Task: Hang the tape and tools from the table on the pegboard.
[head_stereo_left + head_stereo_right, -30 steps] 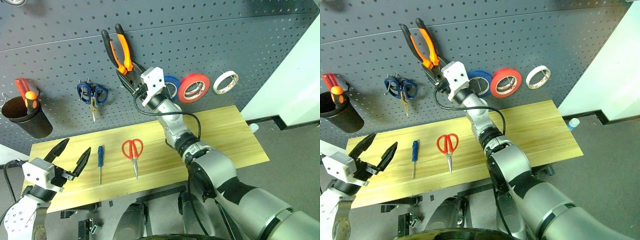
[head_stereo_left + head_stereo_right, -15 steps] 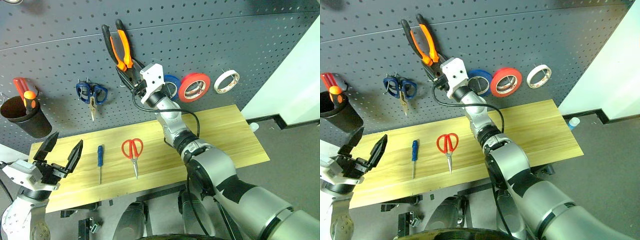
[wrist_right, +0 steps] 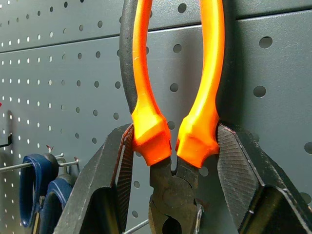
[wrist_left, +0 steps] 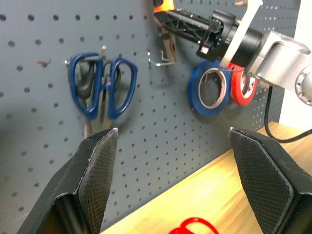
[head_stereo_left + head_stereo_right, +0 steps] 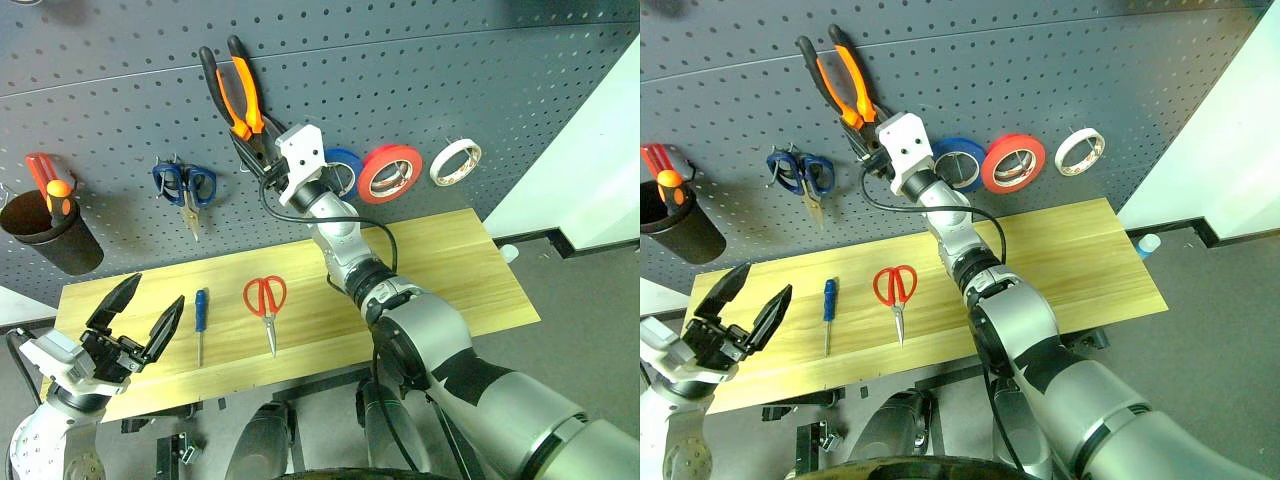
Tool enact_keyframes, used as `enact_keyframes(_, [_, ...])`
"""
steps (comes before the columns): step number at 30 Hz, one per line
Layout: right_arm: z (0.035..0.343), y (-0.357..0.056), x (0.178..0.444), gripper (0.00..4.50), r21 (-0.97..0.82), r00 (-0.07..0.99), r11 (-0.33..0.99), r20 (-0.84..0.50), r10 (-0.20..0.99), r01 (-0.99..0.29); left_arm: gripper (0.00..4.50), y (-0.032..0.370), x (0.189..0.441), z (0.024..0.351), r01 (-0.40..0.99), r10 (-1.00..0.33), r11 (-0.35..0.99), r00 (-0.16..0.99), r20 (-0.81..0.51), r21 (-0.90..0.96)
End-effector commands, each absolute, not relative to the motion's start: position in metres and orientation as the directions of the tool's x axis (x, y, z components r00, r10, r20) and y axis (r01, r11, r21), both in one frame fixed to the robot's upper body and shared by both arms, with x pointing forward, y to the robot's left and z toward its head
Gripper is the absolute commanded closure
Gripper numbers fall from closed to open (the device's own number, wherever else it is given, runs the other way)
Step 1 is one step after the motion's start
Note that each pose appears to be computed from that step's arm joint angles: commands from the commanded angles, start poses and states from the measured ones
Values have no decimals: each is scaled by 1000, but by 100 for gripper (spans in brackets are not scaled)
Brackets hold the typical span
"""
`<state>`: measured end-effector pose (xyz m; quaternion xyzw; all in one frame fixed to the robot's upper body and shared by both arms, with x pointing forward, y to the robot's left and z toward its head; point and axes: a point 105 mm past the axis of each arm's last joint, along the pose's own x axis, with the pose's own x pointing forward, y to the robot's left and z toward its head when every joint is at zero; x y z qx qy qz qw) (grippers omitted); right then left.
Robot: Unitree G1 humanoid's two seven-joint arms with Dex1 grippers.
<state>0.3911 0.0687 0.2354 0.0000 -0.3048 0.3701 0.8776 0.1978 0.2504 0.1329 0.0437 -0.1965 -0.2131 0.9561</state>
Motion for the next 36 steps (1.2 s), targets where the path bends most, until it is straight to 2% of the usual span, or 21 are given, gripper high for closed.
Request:
enact_keyframes(1, [248, 91, 378, 240, -222, 488, 692, 564, 666, -687, 68, 248, 196, 147, 387, -448, 893, 805, 390, 228])
enact_keyframes(19, [245, 91, 380, 240, -191, 499, 681, 548, 672, -707, 68, 242, 201, 150, 393, -472, 879, 798, 376, 269])
enact_keyframes(20, [244, 91, 381, 168, -190, 502, 682, 545, 671, -706, 68, 242, 201, 149, 394, -472, 879, 798, 375, 268])
enact_keyframes(22, [243, 90, 381, 121, -191, 506, 685, 542, 671, -704, 68, 241, 201, 149, 394, -472, 879, 799, 373, 267])
enact_keyframes(25, [243, 89, 382, 16, -195, 509, 689, 541, 670, -698, 68, 241, 201, 149, 395, -471, 880, 800, 371, 266])
enact_keyframes(26, [243, 89, 382, 4, -197, 509, 689, 541, 670, -697, 68, 241, 202, 149, 395, -471, 880, 801, 370, 265])
enact_keyframes(36, [247, 86, 383, 4, -210, 515, 708, 554, 654, -674, 68, 238, 204, 149, 400, -472, 880, 803, 364, 257])
